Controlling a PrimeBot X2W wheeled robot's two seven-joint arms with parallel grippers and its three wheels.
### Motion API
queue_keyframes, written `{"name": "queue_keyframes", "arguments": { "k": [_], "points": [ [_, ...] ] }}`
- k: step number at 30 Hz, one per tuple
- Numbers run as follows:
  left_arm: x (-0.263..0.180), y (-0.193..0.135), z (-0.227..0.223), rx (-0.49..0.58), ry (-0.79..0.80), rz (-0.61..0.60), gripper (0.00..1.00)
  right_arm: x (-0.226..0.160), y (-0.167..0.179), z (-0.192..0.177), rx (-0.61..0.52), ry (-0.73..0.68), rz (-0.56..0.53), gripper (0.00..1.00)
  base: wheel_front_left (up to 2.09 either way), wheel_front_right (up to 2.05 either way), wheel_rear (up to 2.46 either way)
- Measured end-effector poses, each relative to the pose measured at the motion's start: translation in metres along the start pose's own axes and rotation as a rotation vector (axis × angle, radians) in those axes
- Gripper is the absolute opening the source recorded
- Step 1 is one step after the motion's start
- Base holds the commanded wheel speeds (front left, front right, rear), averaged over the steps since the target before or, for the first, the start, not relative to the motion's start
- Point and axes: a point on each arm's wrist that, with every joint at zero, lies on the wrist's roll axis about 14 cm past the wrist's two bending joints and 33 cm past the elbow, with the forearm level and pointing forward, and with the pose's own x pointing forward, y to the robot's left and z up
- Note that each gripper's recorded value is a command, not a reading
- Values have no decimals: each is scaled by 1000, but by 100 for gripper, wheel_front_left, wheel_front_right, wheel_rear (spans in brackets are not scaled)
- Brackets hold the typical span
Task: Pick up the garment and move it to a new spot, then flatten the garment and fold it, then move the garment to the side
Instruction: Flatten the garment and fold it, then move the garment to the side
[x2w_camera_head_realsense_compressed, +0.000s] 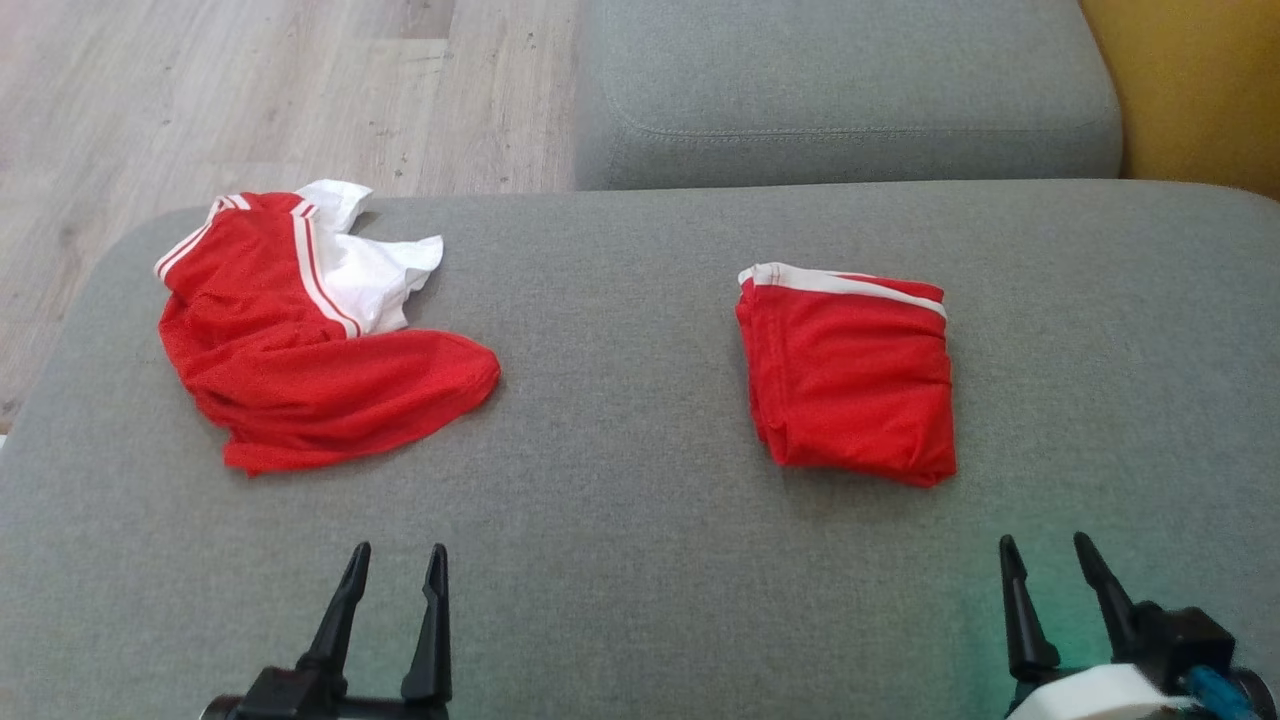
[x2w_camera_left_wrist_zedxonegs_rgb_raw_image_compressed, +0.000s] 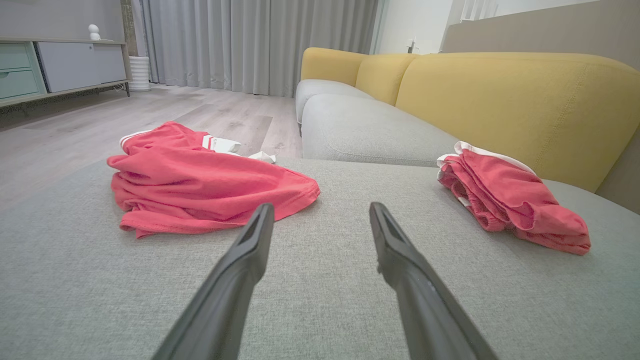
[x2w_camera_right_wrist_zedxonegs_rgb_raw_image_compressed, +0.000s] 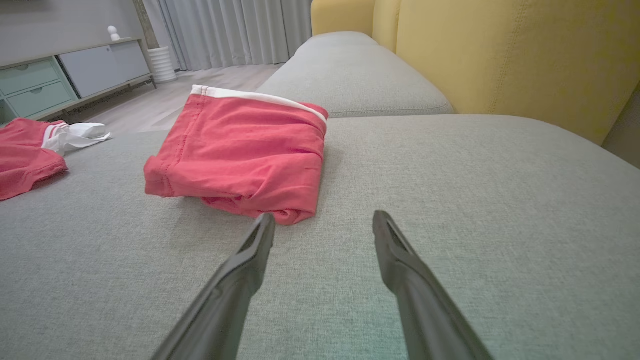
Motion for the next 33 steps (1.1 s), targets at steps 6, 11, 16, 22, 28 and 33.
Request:
{"name": "queue_keyframes", "arguments": {
  "k": [6,11,16,22,28,33],
  "points": [
    [1,0,-2,-1,6,-1,100,4,-5,5,76,-21,-28,100,0,0,0],
    [4,-3,-7,-6,25,-11,100,39,-5,49,225,-60,-20,100,0,0,0],
    [13,-6,-16,-28,59,-21,100,90,-13,76,278,57,10,100,0,0,0],
    [22,0,-9,-41,41,-1,100,116,-8,32,304,286,1,100,0,0,0],
    [15,13,-16,-49,64,50,100,126,16,-16,350,468,20,100,0,0,0],
    [17,16,-18,-48,73,60,100,135,17,-22,432,506,8,0,0,0,0]
  ]
}}
